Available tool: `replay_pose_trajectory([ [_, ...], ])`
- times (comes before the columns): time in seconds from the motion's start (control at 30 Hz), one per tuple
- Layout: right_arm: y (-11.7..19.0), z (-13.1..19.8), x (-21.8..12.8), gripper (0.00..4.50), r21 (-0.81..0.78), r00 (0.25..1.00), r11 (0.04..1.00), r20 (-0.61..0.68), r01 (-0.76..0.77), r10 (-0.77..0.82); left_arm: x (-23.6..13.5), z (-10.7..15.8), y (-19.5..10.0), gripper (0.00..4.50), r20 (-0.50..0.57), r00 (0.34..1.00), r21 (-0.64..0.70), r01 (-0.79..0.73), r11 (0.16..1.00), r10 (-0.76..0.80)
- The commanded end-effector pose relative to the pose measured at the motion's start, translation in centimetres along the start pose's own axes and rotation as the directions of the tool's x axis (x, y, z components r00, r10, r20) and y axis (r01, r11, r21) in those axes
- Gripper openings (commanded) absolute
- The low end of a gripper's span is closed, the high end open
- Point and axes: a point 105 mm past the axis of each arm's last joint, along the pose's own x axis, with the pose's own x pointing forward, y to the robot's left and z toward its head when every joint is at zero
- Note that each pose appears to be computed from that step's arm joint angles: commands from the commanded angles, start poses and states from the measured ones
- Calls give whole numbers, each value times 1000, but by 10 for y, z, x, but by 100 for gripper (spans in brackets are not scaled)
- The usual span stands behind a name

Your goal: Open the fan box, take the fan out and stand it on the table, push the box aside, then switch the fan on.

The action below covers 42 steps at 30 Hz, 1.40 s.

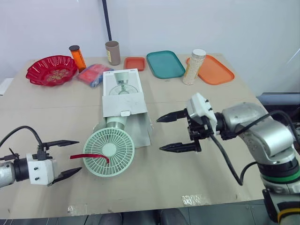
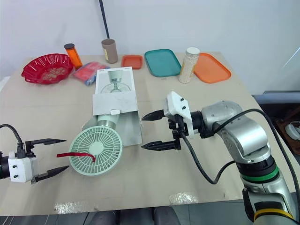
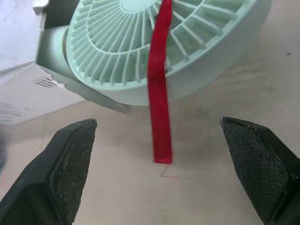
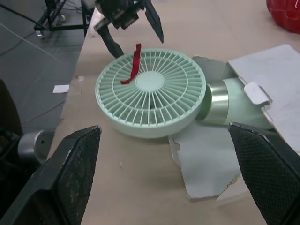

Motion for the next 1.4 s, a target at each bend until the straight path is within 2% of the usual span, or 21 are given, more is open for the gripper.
replay_pose_trajectory([
  [0.03, -7, 20, -3, 445, 124, 998, 992, 61, 1, -9, 0, 5, 14, 450, 35, 997, 100, -72, 992, 69],
  [0.23, -10, 26, -2, 445, 138, 998, 990, 64, 20, -29, 6, 11, 18, 450, 90, 992, 178, -106, 978, 91],
  [0.37, -11, 26, -1, 445, 151, 997, 988, 68, 32, -43, 8, 16, 10, 450, 121, 991, 235, -79, 969, 52],
  [0.43, -10, 25, -1, 445, 147, 997, 989, 66, 33, -43, 10, 18, 3, 450, 137, 990, 312, -58, 948, 16],
  [0.57, -11, 22, 2, 445, 137, 997, 990, 59, 43, -52, 13, 11, -8, 450, 131, 991, 399, -31, 917, -24],
  [0.8, -9, 20, 4, 445, 126, 997, 991, 55, 47, -54, 15, 1, 1, 450, 134, 991, 496, -72, 865, 6],
  [0.9, -9, 19, 6, 445, 122, 997, 991, 58, 51, -59, 27, 0, 9, 450, 145, 989, 545, -92, 834, 14],
  [1.13, -6, 17, 7, 445, 115, 996, 992, 53, 59, -65, 43, 14, 15, 450, 234, 971, 573, -179, 800, 49],
  [1.4, -7, 16, 7, 445, 113, 996, 991, 49, 69, -75, 44, 16, 5, 450, 244, 970, 579, -159, 799, 17],
])
